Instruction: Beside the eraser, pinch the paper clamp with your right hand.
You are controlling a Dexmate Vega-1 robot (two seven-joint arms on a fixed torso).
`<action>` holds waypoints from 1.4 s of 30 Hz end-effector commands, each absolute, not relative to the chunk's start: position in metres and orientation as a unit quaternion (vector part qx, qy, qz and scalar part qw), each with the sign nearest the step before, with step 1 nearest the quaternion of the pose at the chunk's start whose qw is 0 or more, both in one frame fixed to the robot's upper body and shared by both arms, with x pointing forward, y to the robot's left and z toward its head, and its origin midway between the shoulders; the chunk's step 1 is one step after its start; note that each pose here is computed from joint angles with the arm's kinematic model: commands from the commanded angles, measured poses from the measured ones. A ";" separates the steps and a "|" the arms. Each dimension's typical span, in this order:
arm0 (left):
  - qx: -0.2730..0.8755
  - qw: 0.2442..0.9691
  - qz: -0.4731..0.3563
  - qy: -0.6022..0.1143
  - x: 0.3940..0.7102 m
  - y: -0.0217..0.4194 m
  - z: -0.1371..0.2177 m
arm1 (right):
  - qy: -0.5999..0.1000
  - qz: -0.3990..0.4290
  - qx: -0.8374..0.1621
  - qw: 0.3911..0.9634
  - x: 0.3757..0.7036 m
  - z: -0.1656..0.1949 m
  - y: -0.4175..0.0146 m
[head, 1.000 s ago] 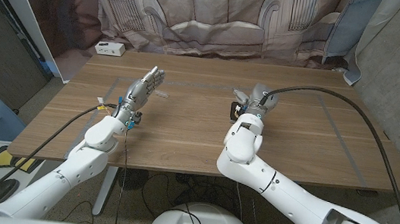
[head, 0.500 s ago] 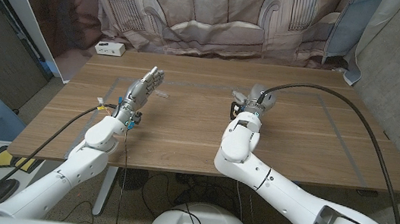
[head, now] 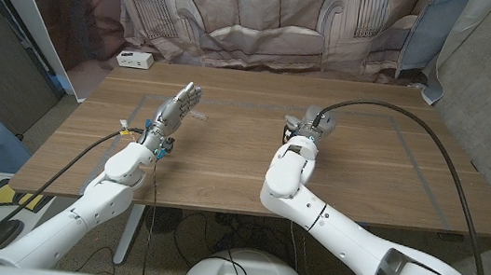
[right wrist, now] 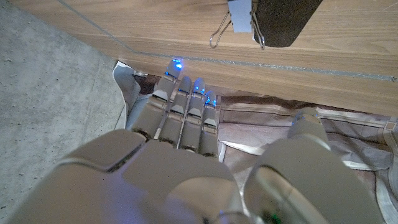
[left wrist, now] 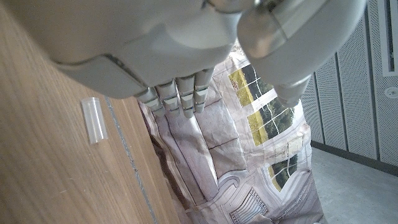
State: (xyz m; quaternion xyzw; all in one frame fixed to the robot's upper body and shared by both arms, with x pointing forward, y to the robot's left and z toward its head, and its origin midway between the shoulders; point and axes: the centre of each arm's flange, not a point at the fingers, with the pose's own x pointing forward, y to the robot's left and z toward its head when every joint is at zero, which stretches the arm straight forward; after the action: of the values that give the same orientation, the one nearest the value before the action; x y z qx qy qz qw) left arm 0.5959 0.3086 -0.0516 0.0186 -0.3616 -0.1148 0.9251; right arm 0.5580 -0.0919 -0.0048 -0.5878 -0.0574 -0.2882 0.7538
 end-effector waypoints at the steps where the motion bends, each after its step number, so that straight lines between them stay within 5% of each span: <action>1: 0.018 0.926 -0.115 -0.360 0.596 0.308 -0.052 | -0.044 -0.277 -0.594 0.755 0.562 -0.006 -0.089; 42: 0.009 0.927 -0.110 -0.357 0.598 0.313 -0.057 | 0.016 -0.263 -0.587 0.766 0.586 -0.007 -0.096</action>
State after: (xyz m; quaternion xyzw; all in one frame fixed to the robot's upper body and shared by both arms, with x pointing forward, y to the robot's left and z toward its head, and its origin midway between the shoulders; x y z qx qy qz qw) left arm 0.5978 0.3115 -0.0551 0.0119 -0.3580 -0.1113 0.9270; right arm 0.5787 -0.0929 -0.0045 -0.5898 0.0105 -0.2661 0.7624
